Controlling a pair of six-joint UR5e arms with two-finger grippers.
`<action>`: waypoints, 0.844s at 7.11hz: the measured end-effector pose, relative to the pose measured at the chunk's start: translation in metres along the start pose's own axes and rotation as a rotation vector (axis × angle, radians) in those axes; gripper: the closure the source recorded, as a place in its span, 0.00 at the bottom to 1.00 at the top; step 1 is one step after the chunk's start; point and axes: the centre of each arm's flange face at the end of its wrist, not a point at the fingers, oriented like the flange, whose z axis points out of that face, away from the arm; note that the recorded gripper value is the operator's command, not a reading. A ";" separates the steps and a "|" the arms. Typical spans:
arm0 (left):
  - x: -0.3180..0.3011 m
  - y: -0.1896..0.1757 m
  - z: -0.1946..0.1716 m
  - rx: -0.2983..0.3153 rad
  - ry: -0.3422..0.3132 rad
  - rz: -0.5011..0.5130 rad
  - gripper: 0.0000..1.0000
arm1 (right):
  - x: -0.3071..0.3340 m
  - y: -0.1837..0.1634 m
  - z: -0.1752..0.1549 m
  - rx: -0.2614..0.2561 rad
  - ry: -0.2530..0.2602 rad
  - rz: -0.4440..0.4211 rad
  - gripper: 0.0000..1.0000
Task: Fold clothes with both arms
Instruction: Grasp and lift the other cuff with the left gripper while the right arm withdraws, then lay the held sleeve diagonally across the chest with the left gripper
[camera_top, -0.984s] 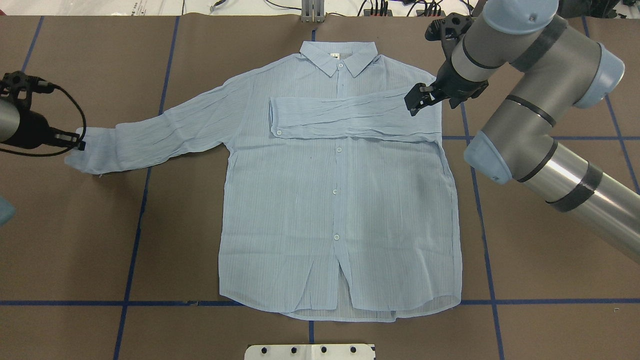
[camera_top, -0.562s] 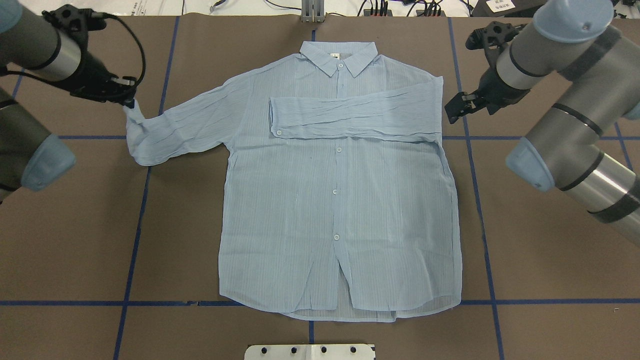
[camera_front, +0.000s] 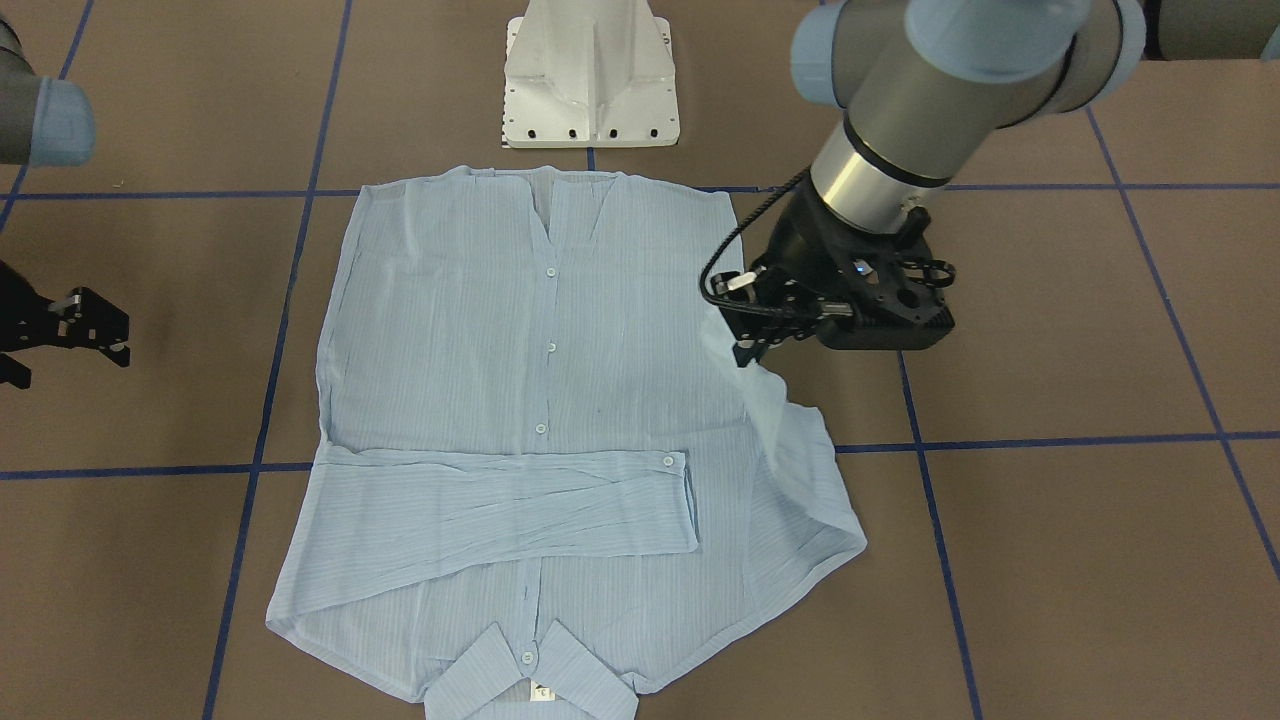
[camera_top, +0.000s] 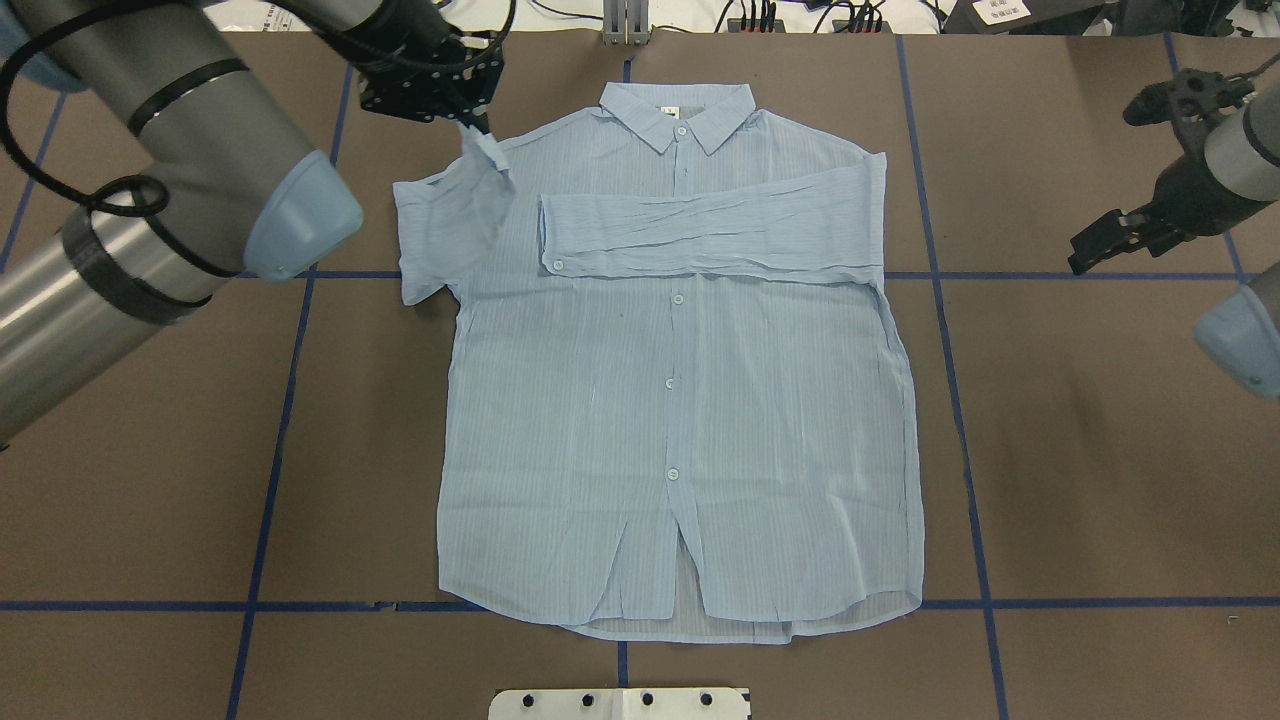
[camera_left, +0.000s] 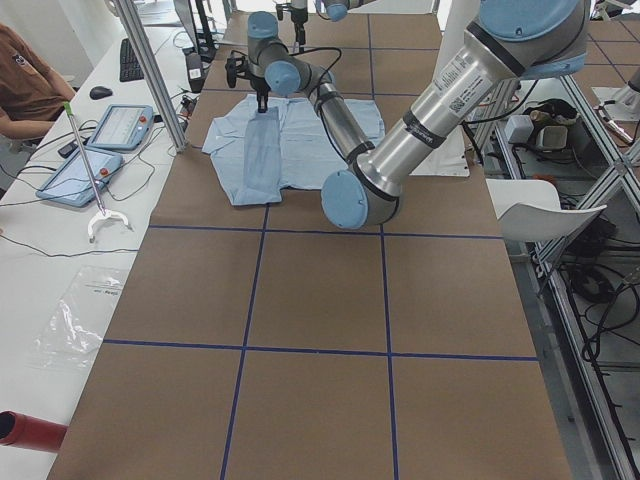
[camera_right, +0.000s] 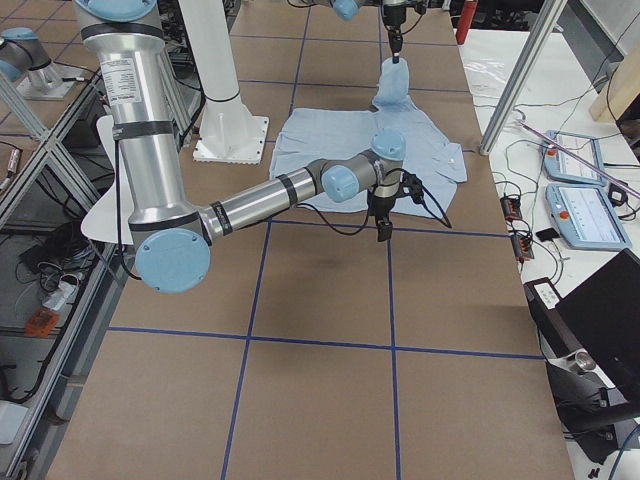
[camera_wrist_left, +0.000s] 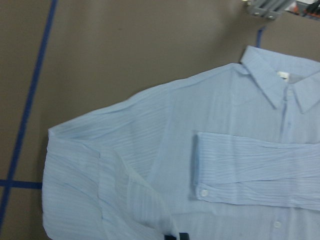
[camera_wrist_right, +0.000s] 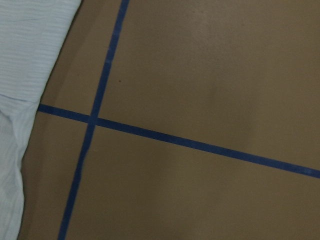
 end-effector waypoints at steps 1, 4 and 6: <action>0.038 0.003 0.003 -0.012 0.056 0.006 1.00 | 0.021 0.008 -0.002 -0.007 0.000 0.007 0.00; 0.078 0.026 0.064 -0.076 0.142 -0.022 1.00 | 0.043 0.015 -0.008 -0.007 -0.010 0.023 0.00; 0.092 0.047 0.121 -0.083 0.143 -0.036 1.00 | 0.045 0.015 -0.008 -0.008 -0.007 0.027 0.00</action>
